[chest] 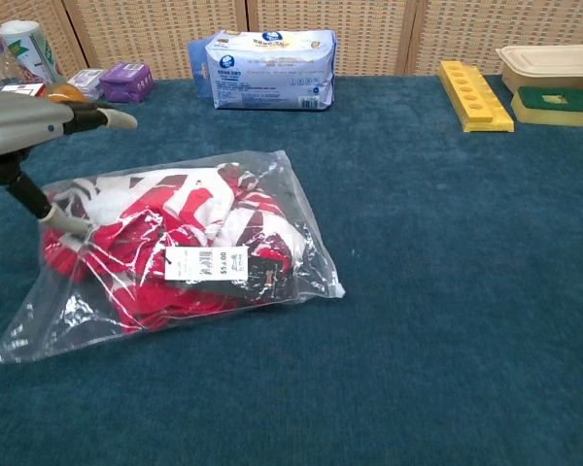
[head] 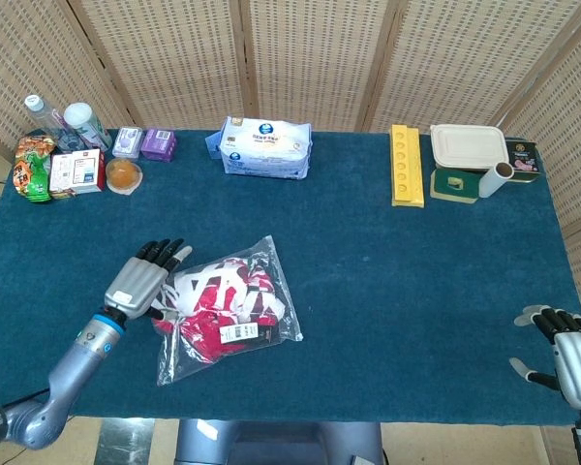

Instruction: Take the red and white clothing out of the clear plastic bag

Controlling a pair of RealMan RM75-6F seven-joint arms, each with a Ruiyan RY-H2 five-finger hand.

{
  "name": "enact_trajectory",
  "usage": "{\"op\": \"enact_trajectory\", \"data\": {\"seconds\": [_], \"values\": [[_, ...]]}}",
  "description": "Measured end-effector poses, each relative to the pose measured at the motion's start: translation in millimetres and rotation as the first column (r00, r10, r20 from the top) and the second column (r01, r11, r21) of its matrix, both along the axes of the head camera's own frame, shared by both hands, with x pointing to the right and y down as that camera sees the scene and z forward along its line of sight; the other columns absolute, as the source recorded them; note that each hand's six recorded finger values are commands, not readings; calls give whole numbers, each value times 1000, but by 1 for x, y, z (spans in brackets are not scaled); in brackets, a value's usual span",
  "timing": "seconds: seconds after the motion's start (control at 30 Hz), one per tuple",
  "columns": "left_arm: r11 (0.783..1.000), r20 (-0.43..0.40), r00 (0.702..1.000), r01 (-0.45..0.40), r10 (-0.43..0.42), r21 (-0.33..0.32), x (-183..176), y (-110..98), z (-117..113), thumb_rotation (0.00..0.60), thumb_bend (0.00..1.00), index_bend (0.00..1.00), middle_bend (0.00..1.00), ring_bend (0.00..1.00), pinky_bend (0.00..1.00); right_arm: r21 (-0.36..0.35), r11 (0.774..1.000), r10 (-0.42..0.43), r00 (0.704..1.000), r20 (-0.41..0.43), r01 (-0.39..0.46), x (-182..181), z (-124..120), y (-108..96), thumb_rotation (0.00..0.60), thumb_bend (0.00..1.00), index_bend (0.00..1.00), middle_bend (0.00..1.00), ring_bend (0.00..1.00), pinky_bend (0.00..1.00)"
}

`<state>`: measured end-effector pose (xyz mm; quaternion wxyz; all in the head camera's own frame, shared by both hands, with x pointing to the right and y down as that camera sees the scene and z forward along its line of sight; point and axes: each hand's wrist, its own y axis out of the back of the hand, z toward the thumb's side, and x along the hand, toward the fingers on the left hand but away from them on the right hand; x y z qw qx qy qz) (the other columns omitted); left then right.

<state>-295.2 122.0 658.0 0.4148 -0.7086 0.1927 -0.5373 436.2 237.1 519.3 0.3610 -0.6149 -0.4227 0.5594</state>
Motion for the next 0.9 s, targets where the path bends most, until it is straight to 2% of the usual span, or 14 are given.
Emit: {"op": "enact_trajectory", "data": {"seconds": [0.23,0.4,0.53,0.77,0.9], "values": [[996,33,999,10,-13,87,20,-60,7,600,28,0,7,0,79,-4,1000,11,1000,-1,-11,-1,1,0,600,174,388,325,310,296],[997,37,999,-19,17,79,41,-89,7,600,28,0,7,0,79,8,1000,23,1000,-8,-23,0,-3,1,600,174,388,325,309,295],[998,19,1000,-12,11,56,35,-92,-4,600,33,0,7,0,79,7,1000,25,1000,-13,-25,2,-5,1,600,174,388,325,309,296],[996,-93,995,22,-30,-88,11,-79,-34,600,34,0,7,0,79,4,1000,4,1000,-7,-4,-4,-3,-4,600,174,388,325,309,297],[987,-164,986,6,-32,-161,9,-69,-47,600,11,0,7,0,79,-1,1000,-7,1000,-3,7,-8,-1,-5,600,173,388,325,309,299]]}}
